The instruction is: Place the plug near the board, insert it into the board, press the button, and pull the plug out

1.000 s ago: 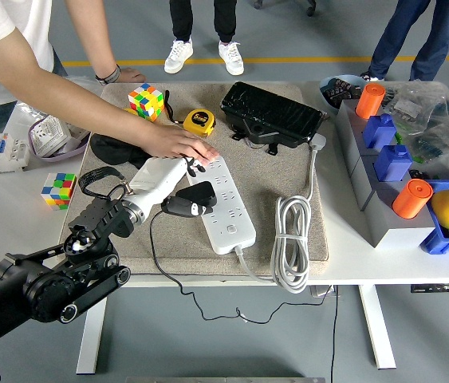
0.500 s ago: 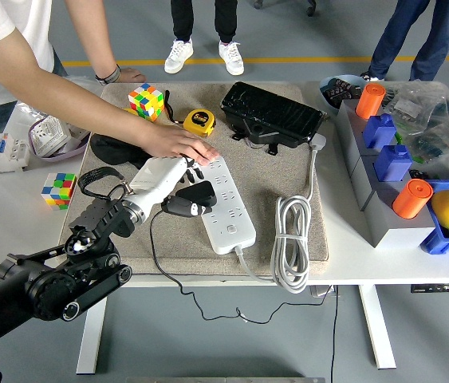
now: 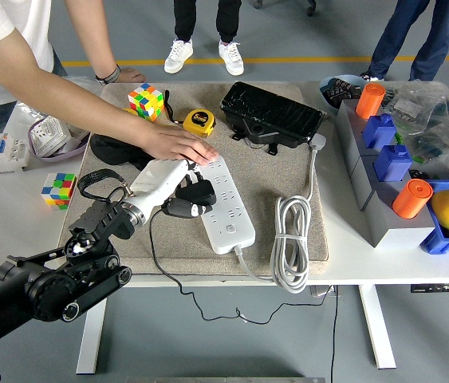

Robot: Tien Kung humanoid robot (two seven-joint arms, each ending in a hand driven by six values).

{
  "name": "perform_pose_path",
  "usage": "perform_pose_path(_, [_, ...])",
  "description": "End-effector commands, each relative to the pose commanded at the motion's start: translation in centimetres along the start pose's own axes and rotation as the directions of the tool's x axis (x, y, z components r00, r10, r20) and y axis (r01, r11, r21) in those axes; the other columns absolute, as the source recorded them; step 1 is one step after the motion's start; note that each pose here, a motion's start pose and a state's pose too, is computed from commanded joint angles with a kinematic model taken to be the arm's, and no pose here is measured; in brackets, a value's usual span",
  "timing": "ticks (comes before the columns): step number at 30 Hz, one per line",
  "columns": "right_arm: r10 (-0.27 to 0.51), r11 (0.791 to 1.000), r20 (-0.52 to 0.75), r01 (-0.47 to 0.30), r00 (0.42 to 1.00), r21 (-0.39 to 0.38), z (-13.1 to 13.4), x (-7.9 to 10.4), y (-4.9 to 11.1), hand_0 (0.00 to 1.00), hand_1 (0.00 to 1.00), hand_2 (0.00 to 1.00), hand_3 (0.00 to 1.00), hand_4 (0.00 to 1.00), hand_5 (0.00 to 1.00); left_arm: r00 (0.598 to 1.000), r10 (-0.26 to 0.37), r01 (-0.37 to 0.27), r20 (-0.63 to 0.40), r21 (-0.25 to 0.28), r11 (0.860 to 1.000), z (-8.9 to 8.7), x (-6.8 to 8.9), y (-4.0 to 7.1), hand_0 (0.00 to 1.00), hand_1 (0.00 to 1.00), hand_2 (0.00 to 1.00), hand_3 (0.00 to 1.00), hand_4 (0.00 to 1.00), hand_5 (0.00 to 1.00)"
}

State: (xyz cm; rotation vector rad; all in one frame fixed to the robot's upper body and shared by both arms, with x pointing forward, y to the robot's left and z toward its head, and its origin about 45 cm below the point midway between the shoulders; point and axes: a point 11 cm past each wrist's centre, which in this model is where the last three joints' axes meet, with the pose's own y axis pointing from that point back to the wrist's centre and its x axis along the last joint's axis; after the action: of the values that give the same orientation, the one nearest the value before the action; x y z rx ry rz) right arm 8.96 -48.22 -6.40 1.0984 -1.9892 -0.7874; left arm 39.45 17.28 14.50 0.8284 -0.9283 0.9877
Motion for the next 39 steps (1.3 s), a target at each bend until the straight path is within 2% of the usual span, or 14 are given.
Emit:
perform_pose_path(9, [-0.001,1.000,-0.001,0.001,1.000,0.000,0.0,0.0,0.0,0.599,0.593,0.543,0.546,0.783,0.216,0.998,0.022,-0.024,-0.063,-0.030,0.999,0.1,0.4,0.2,0.169,0.282,0.320,0.482,0.786,0.126])
perform_pose_path(17, [-0.002,1.000,-0.002,0.002,1.000,-0.001,0.1,-0.1,0.0,0.598,0.592,0.543,0.545,0.785,0.214,0.992,0.086,-0.089,-0.088,-0.033,0.995,-0.7,2.2,0.3,0.163,0.273,0.318,0.480,0.798,0.128])
perform_pose_path(25, [-0.003,1.000,-0.004,0.003,1.000,0.000,0.0,-0.1,0.0,0.599,0.592,0.542,0.545,0.786,0.212,0.987,0.151,-0.149,-0.053,0.042,0.988,-5.0,4.1,0.9,0.166,0.272,0.319,0.480,0.800,0.140])
perform_pose_path(31, [-0.003,1.000,-0.006,0.003,1.000,-0.001,0.1,0.0,0.0,0.599,0.592,0.543,0.545,0.786,0.212,0.989,0.146,-0.144,-0.011,0.104,0.984,-8.3,3.9,2.1,0.174,0.286,0.330,0.484,0.803,0.147])
perform_pose_path(34, [-0.003,1.000,-0.007,0.003,1.000,0.000,0.0,0.0,0.0,0.599,0.592,0.543,0.545,0.786,0.212,0.990,0.139,-0.138,-0.005,0.118,0.983,-9.1,3.6,2.4,0.174,0.286,0.330,0.484,0.803,0.147])
perform_pose_path(35, [-0.003,1.000,-0.007,0.003,1.000,0.000,0.0,0.0,0.0,0.601,0.593,0.543,0.545,0.786,0.212,0.991,0.135,-0.134,-0.004,0.122,0.983,-9.3,3.4,2.5,0.200,0.399,0.445,0.512,0.811,0.162])
perform_pose_path(39, [-0.005,1.000,-0.006,0.005,1.000,0.002,-0.1,-0.1,0.0,0.601,0.593,0.543,0.545,0.786,0.212,0.993,0.121,-0.119,-0.002,0.129,0.984,-9.7,2.9,2.6,0.200,0.399,0.445,0.512,0.811,0.162])
